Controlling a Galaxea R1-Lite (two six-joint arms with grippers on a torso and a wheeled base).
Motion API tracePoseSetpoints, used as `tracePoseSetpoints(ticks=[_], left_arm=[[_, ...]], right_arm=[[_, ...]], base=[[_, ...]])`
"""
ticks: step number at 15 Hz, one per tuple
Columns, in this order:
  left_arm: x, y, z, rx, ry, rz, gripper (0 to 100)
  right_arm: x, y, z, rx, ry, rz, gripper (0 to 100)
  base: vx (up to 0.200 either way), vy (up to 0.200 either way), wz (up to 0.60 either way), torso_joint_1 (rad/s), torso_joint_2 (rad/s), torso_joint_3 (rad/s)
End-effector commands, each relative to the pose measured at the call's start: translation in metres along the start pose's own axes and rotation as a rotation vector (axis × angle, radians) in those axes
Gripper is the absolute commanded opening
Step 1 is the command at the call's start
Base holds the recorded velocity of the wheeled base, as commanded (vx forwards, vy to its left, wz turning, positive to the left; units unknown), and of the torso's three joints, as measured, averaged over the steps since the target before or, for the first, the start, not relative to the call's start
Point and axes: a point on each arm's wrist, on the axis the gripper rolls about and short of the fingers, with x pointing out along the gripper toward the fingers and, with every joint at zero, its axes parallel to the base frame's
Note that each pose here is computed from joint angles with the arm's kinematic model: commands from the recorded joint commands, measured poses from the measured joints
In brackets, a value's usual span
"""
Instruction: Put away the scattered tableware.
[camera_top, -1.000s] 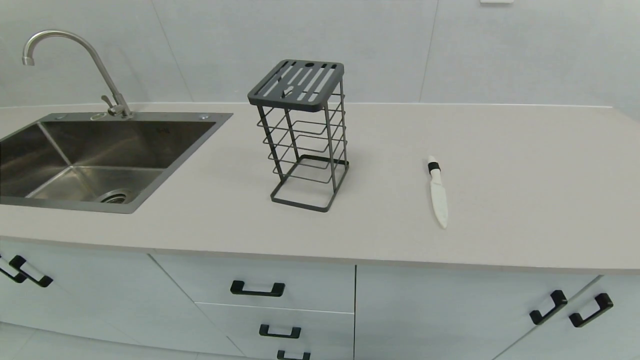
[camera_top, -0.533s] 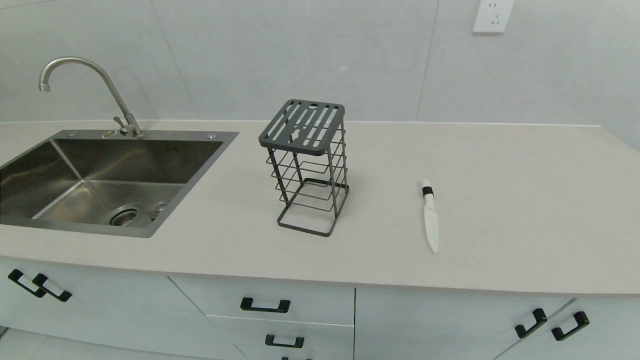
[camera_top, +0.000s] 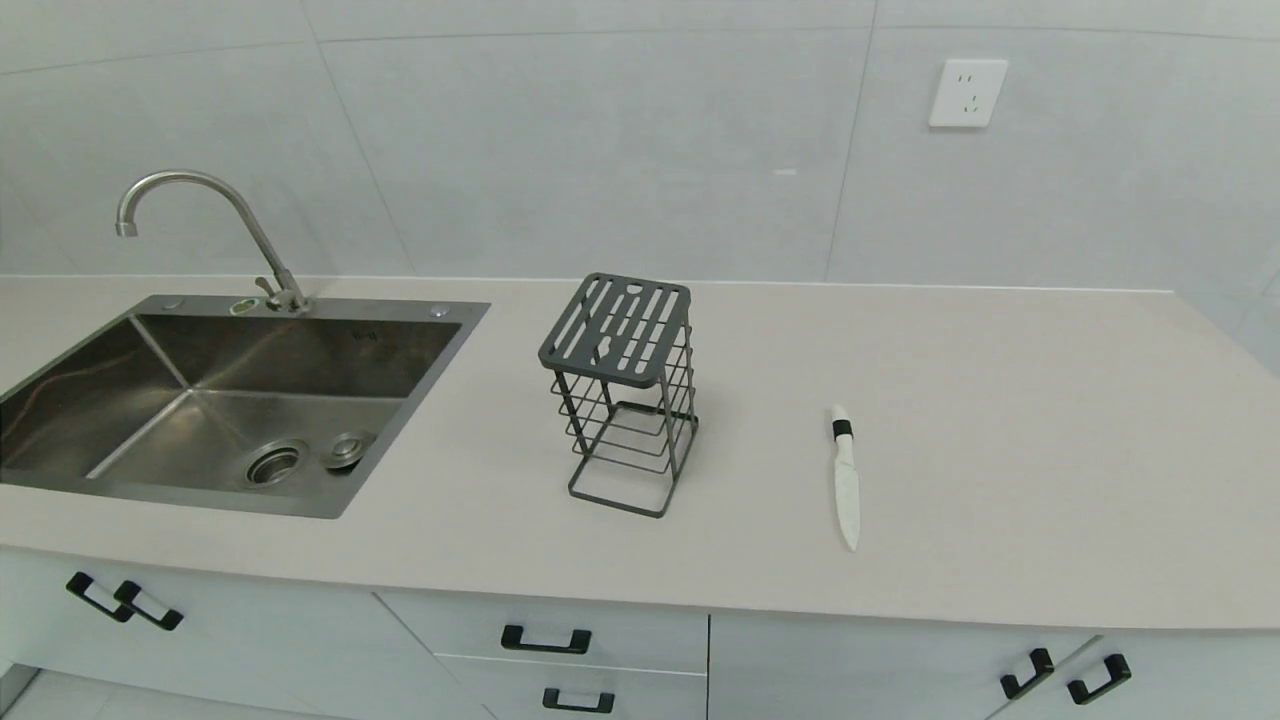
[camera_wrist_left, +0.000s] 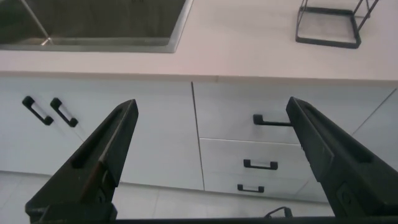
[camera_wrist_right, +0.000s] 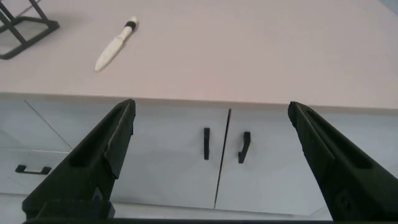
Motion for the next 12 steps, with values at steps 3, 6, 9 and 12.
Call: tracePoseSetpoints(ticks=[3, 6, 9, 12], left_arm=[[0.0001, 0.0000, 0.0001, -0.014, 0.000, 0.001, 100], [0.0001, 0.0000, -0.0001, -0.020, 0.002, 0.000, 100], [0.0001, 0.0000, 0.0000, -0.020, 0.000, 0.000, 100], [0.0001, 0.0000, 0.0001, -0.023, 0.000, 0.001, 100]], right_arm=[[0.0001, 0.0000, 0.0001, 0.002, 0.000, 0.000, 100], [0.0001, 0.0000, 0.0001, 0.002, 0.000, -0.002, 100], [0.0001, 0.0000, 0.0001, 0.002, 0.000, 0.000, 100], [0.0001, 0.0000, 0.0001, 0.002, 0.000, -0.002, 100]], base=[[0.000, 0.000, -0.20, 0.232, -0.45, -0.219], [0.000, 0.000, 0.00, 0.029, -0.06, -0.032], [0.000, 0.000, 0.00, 0.000, 0.00, 0.000], [0.133, 0.000, 0.00, 0.000, 0.00, 0.002]])
